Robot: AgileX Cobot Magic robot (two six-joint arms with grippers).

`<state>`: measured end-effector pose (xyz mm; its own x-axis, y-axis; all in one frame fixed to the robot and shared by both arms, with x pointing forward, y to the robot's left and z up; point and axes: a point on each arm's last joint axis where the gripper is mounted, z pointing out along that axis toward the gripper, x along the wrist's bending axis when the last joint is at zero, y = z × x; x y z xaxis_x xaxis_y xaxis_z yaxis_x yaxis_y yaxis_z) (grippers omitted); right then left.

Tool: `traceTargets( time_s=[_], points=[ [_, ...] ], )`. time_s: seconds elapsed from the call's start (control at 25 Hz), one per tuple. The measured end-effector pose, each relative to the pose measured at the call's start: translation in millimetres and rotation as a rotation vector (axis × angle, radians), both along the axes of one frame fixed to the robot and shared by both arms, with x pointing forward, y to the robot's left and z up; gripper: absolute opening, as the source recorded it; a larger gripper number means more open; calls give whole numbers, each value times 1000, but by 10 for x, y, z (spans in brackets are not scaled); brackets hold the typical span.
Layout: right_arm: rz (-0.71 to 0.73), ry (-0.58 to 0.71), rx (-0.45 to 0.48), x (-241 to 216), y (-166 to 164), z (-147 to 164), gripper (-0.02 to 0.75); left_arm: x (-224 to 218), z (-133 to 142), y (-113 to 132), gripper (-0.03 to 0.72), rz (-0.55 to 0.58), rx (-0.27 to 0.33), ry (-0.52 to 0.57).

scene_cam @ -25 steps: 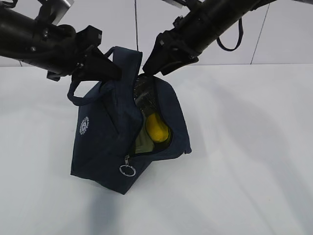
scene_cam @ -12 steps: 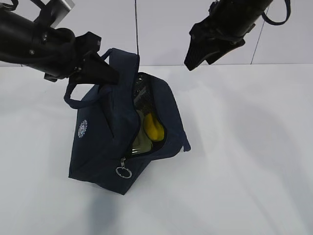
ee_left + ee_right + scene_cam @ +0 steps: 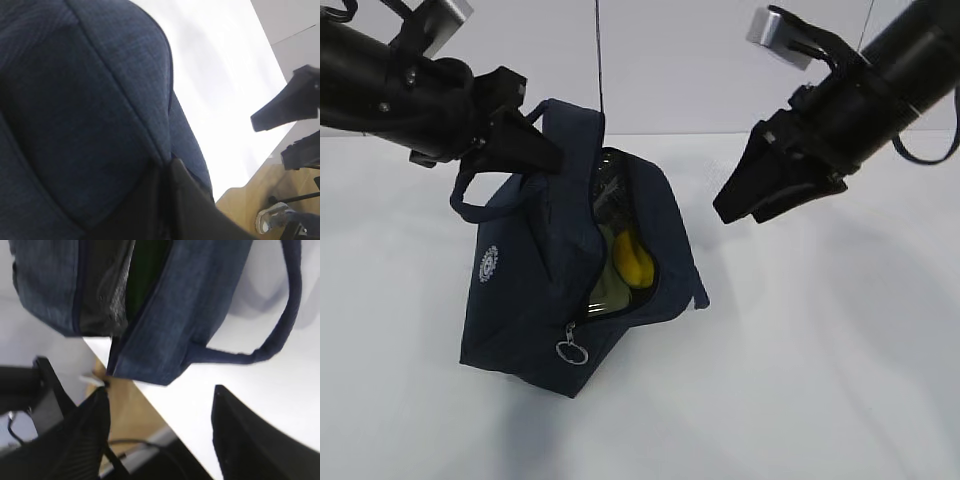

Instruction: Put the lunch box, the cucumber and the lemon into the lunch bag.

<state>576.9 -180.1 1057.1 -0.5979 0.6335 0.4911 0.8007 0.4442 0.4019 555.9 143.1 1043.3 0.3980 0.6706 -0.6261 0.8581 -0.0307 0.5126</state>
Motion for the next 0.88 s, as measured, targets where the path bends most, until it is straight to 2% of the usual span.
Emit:
traceTargets(
  time_s=[0.2, 0.4, 0.6, 0.88],
  points=[
    [-70, 67, 201, -93, -182, -309, 484, -4, -9, 6, -8, -9, 15, -3],
    [-183, -20, 343, -51, -174, -434, 482, -10, -17, 10, -8, -19, 28, -5],
    [-260, -50, 427, 74, -152, -510, 482, -12, -15, 10, -8, -24, 30, -5],
    [-335, 53, 487, 244, -124, -925, 481, -17, -17, 9, -8, -29, 31, -2]
  ],
)
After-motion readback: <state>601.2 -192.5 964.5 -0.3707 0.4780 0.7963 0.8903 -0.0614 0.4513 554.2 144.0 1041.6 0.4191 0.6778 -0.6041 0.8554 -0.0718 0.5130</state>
